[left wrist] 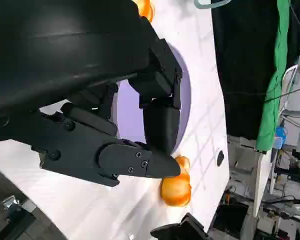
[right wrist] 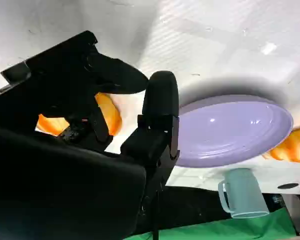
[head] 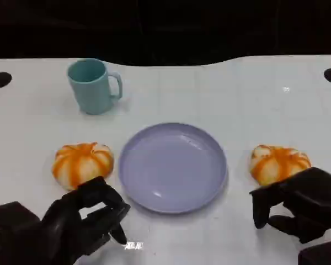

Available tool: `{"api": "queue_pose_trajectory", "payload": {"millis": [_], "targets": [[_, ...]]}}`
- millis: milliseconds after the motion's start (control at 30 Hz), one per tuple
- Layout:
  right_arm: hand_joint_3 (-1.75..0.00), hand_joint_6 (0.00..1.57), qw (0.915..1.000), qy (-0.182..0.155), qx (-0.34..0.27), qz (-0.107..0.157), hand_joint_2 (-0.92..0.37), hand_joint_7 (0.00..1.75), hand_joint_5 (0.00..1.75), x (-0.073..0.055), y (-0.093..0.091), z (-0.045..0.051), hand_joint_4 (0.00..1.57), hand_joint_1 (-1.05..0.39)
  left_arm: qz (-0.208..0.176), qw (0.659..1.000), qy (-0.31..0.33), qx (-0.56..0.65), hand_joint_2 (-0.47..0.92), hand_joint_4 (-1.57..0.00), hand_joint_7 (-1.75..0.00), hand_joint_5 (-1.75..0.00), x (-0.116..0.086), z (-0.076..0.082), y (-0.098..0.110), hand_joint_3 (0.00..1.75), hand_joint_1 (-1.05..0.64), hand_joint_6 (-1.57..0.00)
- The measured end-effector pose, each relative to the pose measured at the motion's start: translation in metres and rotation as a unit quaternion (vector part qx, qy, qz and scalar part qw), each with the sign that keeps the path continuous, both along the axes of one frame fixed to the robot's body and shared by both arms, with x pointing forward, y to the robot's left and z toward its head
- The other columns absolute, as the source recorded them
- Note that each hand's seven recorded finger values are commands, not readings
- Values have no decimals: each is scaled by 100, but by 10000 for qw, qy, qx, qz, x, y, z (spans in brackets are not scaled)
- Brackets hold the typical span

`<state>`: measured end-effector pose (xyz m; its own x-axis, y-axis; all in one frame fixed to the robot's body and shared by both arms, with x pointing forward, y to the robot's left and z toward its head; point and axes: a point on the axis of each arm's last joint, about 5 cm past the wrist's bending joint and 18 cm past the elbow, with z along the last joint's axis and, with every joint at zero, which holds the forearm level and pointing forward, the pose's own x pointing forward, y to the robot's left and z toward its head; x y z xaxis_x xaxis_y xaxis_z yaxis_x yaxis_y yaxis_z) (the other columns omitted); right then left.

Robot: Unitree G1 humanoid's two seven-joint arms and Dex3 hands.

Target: Grasp the bread from the table and place it into the plate.

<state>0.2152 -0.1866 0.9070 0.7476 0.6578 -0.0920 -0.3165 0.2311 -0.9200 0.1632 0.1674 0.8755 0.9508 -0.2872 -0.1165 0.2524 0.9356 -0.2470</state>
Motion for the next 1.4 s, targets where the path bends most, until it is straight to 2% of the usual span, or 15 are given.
{"api": "queue_pose_trajectory", "payload": {"millis": [533,733,1000,1233,1400], "targets": [[-85,79,10000,16,-2,-18,-64,127,175,1,-3,0,80,-20,-1,10000,8,27,92,-73,-150,-175,0,-1,1,24,-57,-69],[-84,79,10000,17,-3,-19,-66,122,175,1,-3,-1,79,-22,2,10000,14,39,92,-74,-148,-175,-1,-7,2,25,-57,-70],[-87,79,10000,26,-5,-34,-63,127,175,1,-7,-9,80,-21,8,10000,16,39,92,-71,-149,-175,-1,-11,4,27,-56,-67],[-88,79,10000,-11,18,-23,-62,126,175,-1,-8,-14,81,-21,7,10000,13,38,92,-71,-151,-175,-1,-10,5,26,-57,-67],[-83,87,10000,-46,62,-26,-66,92,164,0,-8,-1,76,-22,10,10000,-2,38,92,-72,-151,-175,-1,-10,5,26,-56,-67]]}}
